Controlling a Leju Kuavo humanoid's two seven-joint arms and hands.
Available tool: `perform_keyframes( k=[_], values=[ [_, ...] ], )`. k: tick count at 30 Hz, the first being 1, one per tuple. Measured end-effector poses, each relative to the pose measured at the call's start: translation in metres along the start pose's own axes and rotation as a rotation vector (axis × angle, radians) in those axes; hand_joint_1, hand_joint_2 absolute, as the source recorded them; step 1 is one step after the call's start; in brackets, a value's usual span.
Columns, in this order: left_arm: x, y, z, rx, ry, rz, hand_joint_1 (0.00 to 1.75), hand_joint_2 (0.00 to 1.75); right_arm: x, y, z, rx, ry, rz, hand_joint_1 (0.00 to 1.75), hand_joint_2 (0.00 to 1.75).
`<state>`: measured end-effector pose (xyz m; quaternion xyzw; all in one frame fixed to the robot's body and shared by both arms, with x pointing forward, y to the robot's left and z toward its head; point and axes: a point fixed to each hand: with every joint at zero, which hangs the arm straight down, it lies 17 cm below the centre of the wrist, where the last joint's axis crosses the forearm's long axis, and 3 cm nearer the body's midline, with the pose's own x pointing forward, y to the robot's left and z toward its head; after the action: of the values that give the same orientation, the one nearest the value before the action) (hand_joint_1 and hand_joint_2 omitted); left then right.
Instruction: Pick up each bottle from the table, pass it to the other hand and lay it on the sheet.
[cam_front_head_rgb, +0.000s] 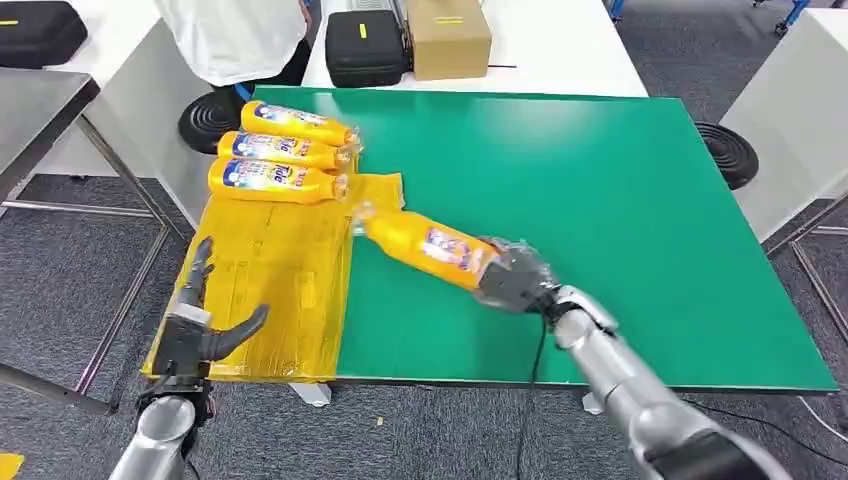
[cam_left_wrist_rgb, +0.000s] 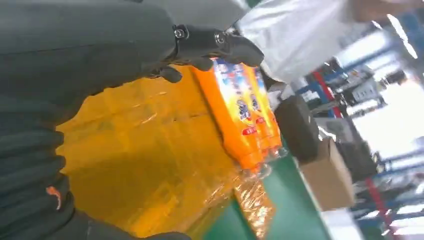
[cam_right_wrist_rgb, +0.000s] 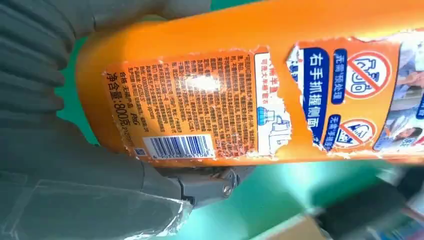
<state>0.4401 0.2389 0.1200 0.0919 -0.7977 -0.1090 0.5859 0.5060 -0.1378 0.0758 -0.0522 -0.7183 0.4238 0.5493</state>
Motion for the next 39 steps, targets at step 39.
perform_keyframes(
  k=[39],
  values=[
    [0.085,-0.124,-0.001,-0.461,-0.098,0.654,0.0,1.75,0.147,0.138,-0.017,0.129,-0.28,-0.313,1.75,1.75]
  ],
)
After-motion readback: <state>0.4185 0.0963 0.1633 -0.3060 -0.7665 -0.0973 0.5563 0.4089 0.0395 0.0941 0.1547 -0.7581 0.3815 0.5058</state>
